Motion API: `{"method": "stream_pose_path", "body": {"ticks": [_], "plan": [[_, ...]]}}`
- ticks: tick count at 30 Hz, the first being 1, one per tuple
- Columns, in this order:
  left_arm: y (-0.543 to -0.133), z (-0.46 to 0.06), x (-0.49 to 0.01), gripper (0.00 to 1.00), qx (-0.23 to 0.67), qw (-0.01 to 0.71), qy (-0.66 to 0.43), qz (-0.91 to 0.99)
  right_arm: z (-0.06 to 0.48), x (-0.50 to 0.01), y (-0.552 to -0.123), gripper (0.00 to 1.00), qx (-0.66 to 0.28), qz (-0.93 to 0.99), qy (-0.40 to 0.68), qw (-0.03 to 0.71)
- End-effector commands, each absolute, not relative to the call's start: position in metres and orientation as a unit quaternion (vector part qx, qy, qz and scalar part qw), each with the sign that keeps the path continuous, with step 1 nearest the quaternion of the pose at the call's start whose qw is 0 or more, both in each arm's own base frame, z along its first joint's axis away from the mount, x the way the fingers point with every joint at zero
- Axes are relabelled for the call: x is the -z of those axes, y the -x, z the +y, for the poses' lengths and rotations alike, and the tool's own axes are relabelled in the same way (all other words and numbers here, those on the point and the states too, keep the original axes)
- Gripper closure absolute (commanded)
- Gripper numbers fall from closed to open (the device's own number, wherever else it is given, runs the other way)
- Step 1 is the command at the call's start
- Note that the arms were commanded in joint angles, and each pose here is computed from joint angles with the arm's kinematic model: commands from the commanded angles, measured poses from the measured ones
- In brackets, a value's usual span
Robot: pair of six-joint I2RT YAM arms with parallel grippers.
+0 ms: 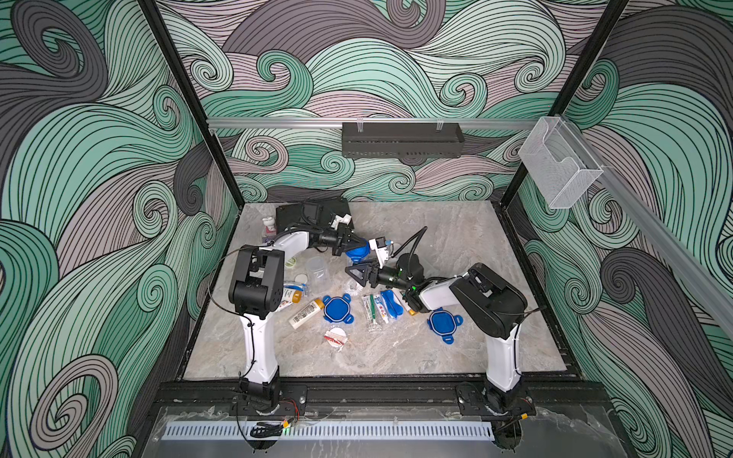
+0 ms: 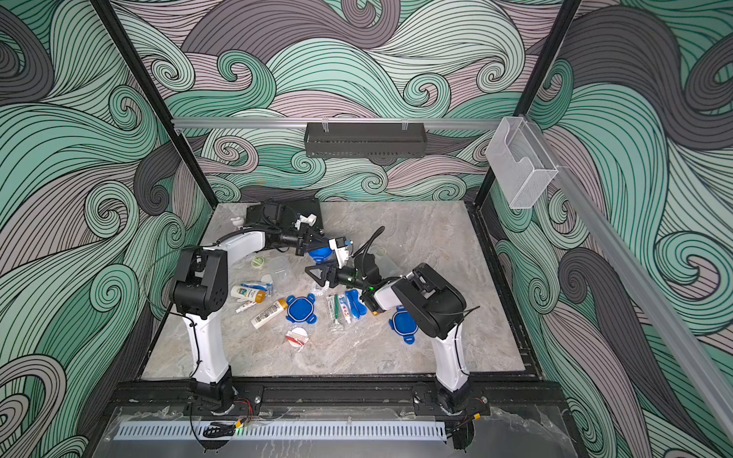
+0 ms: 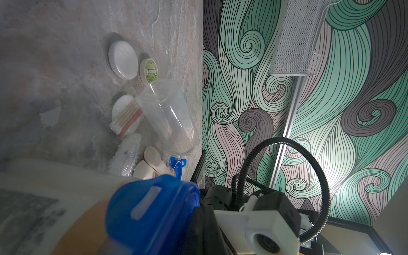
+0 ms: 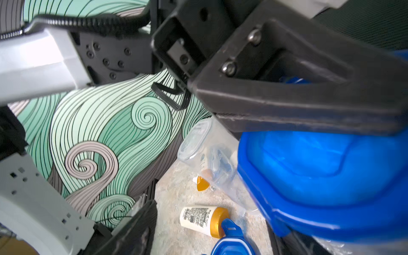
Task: Take out toiletry kits
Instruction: Unfasten the latch on the container.
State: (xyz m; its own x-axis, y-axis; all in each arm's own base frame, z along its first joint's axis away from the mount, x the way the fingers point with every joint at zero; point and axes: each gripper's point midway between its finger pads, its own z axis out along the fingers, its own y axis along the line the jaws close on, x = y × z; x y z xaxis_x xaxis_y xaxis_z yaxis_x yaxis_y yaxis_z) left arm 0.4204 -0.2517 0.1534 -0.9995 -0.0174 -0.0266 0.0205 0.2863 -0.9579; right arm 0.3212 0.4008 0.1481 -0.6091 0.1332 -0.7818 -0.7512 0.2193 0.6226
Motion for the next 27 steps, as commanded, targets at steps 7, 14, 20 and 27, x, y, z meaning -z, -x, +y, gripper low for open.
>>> {"method": "stream_pose_path", "body": {"ticks": [7, 14, 20, 27], "plan": [[-0.409, -0.236, -0.068, 1.00, 0.499, -0.035, 0.090, 0.861, 0.394, -0.245, -0.227, 0.17, -0.590, 0.443, 0.463, 0.492], [-0.415, -0.238, -0.091, 1.00, 0.507, -0.019, 0.072, 0.858, 0.383, -0.219, -0.262, 0.15, -0.582, 0.543, 0.397, 0.457], [-0.419, -0.238, -0.146, 0.98, 0.506, 0.021, 0.018, 0.862, 0.335, -0.183, -0.305, 0.18, -0.588, 0.659, 0.277, 0.378], [-0.416, -0.235, -0.206, 0.69, 0.497, 0.052, -0.033, 0.865, 0.318, -0.170, -0.335, 0.18, -0.538, 0.717, 0.229, 0.378]]}}
